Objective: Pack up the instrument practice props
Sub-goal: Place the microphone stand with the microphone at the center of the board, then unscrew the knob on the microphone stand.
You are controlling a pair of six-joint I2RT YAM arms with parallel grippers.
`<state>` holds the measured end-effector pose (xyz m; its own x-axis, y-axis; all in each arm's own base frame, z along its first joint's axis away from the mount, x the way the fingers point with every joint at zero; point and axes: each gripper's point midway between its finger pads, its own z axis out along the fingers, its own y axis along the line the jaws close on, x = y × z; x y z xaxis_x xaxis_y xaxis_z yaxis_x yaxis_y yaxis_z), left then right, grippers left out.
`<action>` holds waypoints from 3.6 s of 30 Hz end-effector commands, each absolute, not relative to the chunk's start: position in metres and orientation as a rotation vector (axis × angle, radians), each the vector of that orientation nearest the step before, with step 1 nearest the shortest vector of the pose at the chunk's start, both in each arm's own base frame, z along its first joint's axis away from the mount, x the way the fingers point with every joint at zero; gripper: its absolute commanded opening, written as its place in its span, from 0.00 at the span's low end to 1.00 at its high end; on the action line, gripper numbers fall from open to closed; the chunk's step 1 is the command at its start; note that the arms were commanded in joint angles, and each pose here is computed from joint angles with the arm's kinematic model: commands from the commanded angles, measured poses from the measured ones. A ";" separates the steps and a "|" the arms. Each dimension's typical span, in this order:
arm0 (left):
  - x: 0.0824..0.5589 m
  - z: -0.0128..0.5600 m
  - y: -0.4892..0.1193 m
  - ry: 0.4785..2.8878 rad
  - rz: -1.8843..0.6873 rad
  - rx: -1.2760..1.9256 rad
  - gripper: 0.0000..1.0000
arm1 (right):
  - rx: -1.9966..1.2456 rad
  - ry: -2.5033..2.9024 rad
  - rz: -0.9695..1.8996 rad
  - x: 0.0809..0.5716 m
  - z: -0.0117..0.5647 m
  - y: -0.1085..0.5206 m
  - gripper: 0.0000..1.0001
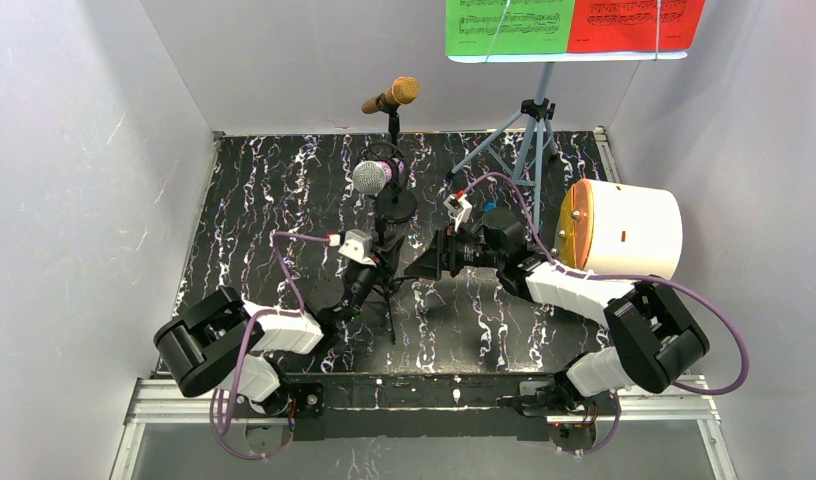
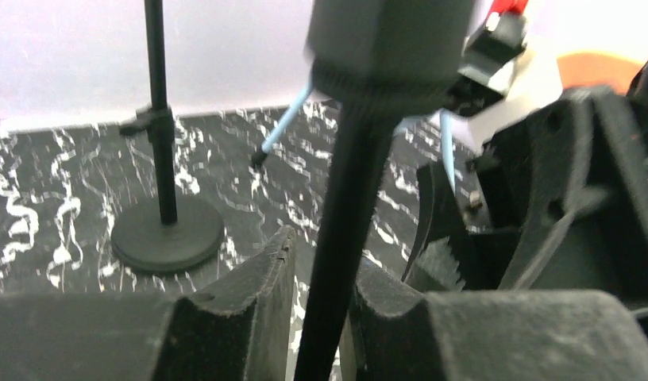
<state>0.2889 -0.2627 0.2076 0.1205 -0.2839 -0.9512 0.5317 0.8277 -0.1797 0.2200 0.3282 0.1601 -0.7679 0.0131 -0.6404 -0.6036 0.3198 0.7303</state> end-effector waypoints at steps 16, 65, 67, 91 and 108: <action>0.271 0.211 -0.254 1.479 -0.649 0.225 0.60 | -0.640 1.894 1.573 0.206 0.185 0.351 0.76; 0.264 0.245 -0.235 1.513 -0.607 0.209 0.57 | -0.658 1.843 1.657 0.201 0.187 0.372 0.60; 0.264 0.246 -0.235 1.512 -0.607 0.211 0.56 | -0.668 1.840 1.670 0.200 0.190 0.374 0.59; 0.256 0.250 -0.230 1.505 -0.596 0.253 0.60 | -1.001 1.861 1.578 0.202 0.168 0.376 0.01; 0.259 0.272 -0.240 1.320 -0.768 0.391 0.59 | -1.202 1.825 1.628 0.215 0.176 0.373 0.01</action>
